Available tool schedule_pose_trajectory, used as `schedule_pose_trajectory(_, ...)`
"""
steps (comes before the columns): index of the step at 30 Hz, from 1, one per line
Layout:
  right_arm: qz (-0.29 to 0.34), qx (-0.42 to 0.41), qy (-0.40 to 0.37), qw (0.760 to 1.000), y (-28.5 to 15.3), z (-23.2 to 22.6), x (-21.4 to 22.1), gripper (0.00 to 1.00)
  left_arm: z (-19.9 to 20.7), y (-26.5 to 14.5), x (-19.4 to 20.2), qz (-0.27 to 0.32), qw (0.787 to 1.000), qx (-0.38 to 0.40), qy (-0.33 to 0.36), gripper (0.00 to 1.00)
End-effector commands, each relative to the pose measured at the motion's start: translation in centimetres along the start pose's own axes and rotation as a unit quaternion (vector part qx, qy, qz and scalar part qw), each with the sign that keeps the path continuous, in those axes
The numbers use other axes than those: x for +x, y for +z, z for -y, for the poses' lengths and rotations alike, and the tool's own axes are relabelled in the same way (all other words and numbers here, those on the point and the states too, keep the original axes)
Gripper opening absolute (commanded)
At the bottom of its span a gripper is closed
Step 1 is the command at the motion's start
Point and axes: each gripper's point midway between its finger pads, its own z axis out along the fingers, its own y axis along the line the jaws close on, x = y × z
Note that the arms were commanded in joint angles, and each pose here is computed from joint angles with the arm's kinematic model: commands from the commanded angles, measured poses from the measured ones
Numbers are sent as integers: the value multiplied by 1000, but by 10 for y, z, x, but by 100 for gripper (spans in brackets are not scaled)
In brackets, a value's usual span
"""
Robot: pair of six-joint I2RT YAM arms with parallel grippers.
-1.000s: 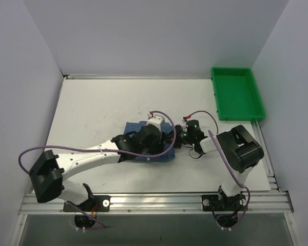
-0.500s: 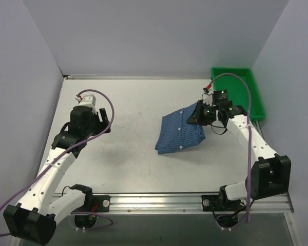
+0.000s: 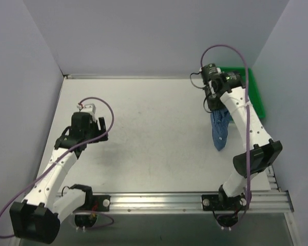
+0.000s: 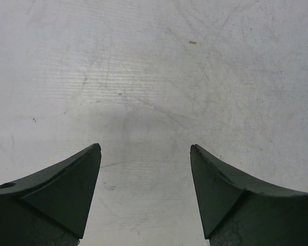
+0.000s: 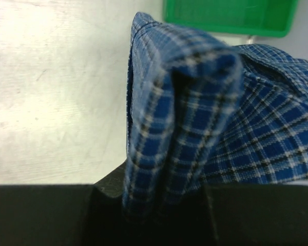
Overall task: Fold and stack the long sleeve shirts
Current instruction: Fold the shirt
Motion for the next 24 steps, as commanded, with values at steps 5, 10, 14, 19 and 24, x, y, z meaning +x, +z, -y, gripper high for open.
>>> schedule_pose_trajectory(5, -118, 155, -209, 958, 24, -62, 11, 0, -6, -8, -14, 30, 999, -10, -1, 79)
schedule_pose_trajectory(10, -133, 162, -271, 940, 70, -160, 27, 0, -8, -8, -14, 32, 999, -12, -7, 79)
schedule_pose_trajectory(14, -138, 152, -311, 928, 98, -226, 50, 0, -14, -14, -19, 48, 998, -26, -14, 79)
schedule_pose_trajectory(19, -133, 131, -340, 922, 100, -267, 79, 0, -20, -21, -26, 69, 997, -39, -26, 79)
schedule_pose_trajectory(24, -121, 109, -335, 928, 100, -287, 96, 1, -27, -28, -32, 88, 994, -51, -36, 79)
